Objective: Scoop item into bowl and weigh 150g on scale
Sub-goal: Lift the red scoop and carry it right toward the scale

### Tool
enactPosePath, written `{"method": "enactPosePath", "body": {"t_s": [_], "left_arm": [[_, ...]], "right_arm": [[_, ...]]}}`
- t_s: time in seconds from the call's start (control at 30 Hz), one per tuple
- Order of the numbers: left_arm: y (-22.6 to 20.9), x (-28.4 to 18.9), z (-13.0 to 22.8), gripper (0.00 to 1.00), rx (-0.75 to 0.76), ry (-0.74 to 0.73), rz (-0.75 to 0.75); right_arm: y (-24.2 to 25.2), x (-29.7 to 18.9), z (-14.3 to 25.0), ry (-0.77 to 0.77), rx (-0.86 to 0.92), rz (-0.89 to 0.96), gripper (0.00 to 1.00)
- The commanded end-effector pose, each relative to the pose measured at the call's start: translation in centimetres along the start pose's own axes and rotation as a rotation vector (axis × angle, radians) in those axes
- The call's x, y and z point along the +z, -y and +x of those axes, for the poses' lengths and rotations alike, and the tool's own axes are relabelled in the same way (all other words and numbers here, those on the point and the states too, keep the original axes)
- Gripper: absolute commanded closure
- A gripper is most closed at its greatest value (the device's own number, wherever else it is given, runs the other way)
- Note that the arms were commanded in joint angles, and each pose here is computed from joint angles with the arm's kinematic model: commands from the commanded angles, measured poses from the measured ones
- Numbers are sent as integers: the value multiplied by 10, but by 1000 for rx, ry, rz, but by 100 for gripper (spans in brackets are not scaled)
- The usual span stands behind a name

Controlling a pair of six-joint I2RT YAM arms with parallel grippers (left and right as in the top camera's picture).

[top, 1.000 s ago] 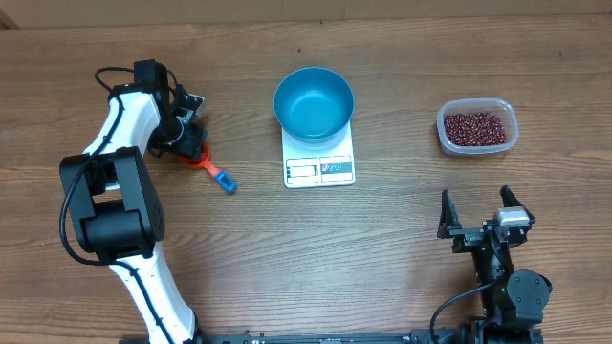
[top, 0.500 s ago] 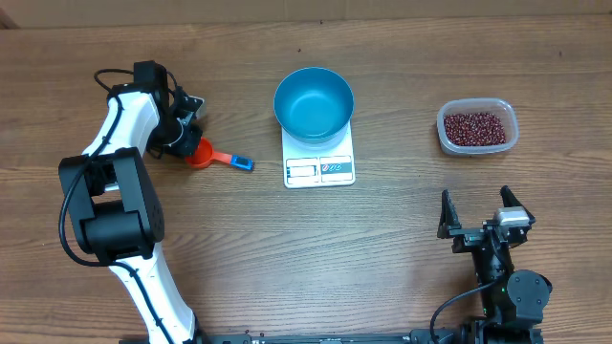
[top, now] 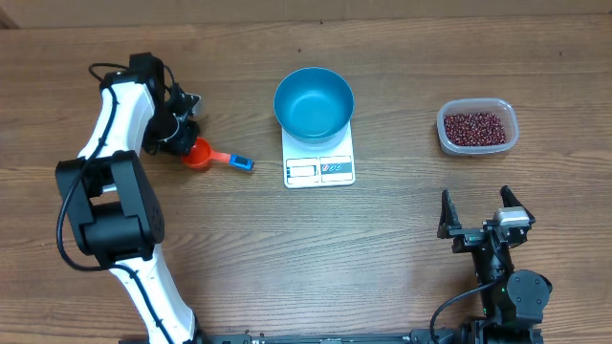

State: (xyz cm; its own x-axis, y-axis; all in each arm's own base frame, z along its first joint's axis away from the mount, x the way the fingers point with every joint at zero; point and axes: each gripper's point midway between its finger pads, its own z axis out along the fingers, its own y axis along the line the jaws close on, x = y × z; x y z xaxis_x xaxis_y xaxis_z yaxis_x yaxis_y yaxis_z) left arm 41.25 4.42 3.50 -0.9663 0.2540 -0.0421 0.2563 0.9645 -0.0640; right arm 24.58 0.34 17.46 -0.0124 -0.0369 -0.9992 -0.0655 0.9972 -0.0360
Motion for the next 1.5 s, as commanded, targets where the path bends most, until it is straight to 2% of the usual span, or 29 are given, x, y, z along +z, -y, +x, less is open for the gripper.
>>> {"method": "enactPosePath", "body": {"t_s": [0.0, 0.17, 0.3, 0.5, 0.7, 0.77, 0.9, 0.97, 1.23, 1.37, 1.47], "left_arm": [[5, -65, -15, 96, -18, 148, -34], [18, -136, -8, 96, -56, 290, -75], [38, -178, -3, 96, -28, 390, -80], [81, -209, 4, 96, 55, 462, -31], [121, -214, 5, 96, 115, 472, 58], [132, -215, 4, 96, 65, 474, 117], [142, -215, 6, 96, -192, 443, 236], [148, -215, 9, 95, -196, 428, 256], [176, -207, 15, 95, -125, 379, 240], [184, -196, 18, 96, -198, 344, 175], [194, -186, 21, 96, -186, 320, 169]], "right_arm": [[1, 0, 2, 2, 0, 8, 0], [1, 0, 2, 2, 0, 8, 0], [1, 0, 2, 2, 0, 8, 0], [1, 0, 2, 2, 0, 8, 0], [1, 0, 2, 2, 0, 8, 0], [1, 0, 2, 2, 0, 8, 0], [1, 0, 2, 2, 0, 8, 0], [1, 0, 2, 2, 0, 8, 0], [1, 0, 2, 2, 0, 8, 0], [1, 0, 2, 2, 0, 8, 0], [1, 0, 2, 2, 0, 8, 0]]}}
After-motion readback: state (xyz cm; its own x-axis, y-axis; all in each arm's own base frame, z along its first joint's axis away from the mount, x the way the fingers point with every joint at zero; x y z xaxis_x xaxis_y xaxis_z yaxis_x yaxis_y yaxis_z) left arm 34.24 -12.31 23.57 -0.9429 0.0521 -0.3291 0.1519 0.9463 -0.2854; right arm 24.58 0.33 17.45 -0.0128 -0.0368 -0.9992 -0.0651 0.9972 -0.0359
